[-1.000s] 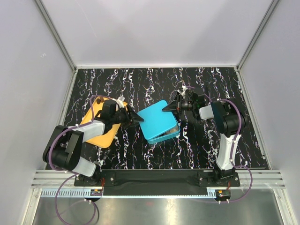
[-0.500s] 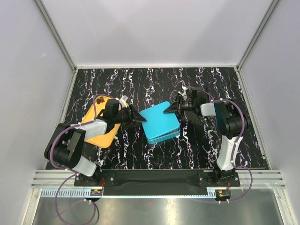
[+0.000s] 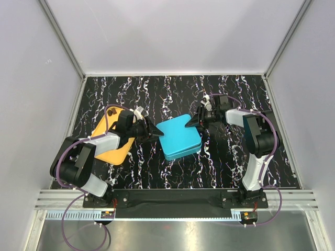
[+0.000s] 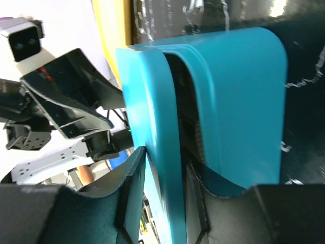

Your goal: Pack the chocolate

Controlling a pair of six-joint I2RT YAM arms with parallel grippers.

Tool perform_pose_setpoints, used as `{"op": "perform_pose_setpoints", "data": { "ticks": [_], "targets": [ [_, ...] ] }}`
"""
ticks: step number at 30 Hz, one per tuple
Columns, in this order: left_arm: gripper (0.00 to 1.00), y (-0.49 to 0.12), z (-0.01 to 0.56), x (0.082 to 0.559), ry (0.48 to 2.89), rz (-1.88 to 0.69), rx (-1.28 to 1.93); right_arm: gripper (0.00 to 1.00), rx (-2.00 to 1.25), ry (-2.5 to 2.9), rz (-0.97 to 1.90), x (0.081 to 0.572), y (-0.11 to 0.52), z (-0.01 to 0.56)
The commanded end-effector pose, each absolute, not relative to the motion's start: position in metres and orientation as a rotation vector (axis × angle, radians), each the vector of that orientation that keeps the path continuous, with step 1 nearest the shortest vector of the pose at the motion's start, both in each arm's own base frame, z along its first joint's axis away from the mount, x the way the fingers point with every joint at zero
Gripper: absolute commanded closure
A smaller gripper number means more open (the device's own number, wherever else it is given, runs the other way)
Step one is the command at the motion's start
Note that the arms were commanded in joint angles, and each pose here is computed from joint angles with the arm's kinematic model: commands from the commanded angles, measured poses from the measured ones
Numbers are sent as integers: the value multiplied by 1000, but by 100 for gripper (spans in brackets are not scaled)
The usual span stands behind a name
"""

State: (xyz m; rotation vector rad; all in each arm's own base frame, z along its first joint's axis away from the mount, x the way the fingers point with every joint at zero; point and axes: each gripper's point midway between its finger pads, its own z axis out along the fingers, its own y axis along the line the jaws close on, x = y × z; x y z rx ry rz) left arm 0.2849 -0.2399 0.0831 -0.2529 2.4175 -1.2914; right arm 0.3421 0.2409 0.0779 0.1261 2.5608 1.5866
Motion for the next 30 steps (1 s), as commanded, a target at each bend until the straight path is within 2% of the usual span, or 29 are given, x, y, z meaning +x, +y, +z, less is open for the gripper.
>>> {"op": "perform_pose_setpoints", "data": {
  "ticks": [1,21,30],
  "targets": [
    [47,-246,99,298,2350,-1299,-189,59,74,2531,1496,351,233,96],
    [47,-246,99,297,2344,-1303,-192,55,86,2578,1316,357,216,94],
    [47,-246,98,296,2351,-1298,-193,50,73,2570,1265,359,213,98]
  ]
}}
